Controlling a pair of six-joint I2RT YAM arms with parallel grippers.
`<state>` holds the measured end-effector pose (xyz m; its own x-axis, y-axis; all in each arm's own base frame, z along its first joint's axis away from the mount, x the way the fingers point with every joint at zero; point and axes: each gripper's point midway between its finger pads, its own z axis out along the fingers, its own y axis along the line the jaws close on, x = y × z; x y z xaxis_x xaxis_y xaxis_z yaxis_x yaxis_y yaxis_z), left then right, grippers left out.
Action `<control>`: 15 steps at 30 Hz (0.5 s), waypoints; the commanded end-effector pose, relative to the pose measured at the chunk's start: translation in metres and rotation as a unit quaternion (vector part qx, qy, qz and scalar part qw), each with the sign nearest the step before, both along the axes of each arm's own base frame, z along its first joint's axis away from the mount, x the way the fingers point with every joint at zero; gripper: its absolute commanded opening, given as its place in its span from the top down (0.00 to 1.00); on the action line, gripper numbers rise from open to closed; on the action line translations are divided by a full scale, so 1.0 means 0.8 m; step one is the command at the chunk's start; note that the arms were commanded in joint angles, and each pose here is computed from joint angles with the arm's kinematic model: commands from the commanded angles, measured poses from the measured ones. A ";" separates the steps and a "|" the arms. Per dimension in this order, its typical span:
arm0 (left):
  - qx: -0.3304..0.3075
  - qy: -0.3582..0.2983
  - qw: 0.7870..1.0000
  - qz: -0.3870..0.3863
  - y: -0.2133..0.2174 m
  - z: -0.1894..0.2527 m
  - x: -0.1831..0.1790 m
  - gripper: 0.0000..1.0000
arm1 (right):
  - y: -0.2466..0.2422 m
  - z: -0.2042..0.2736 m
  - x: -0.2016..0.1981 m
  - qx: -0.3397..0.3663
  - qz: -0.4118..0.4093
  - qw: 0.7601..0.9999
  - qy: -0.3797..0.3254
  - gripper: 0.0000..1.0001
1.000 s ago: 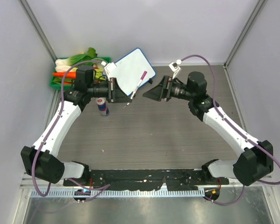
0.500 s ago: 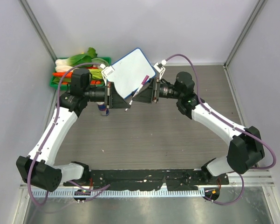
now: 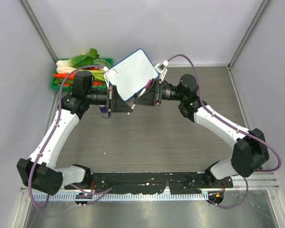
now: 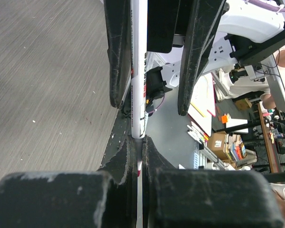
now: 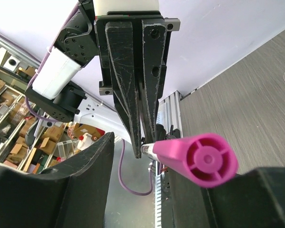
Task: Write a sentence on the whiteboard
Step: Pick up the whiteboard marker at the center of the board.
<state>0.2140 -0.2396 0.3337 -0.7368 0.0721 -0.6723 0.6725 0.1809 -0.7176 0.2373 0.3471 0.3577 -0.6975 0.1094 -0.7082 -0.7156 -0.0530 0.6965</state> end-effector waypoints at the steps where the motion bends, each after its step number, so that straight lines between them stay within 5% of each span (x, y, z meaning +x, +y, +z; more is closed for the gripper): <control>1: 0.000 -0.003 1.000 -0.015 0.001 0.000 -0.011 1.00 | -0.003 0.017 -0.016 0.018 0.019 0.999 -0.028 0.55; 7: 0.006 0.000 1.000 -0.016 0.002 -0.006 -0.012 1.00 | -0.003 0.013 -0.016 0.015 0.021 0.999 -0.024 0.67; 15: 0.008 0.005 1.000 -0.016 0.002 -0.008 -0.012 1.00 | -0.001 0.007 -0.022 0.010 0.036 0.999 -0.020 0.69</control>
<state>0.2083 -0.2381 0.3279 -0.7415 0.0958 -0.6640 0.6691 0.1777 -0.7216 0.2320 0.3467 0.3506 -0.7135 0.0821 -0.6958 -0.7005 -0.0630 0.7109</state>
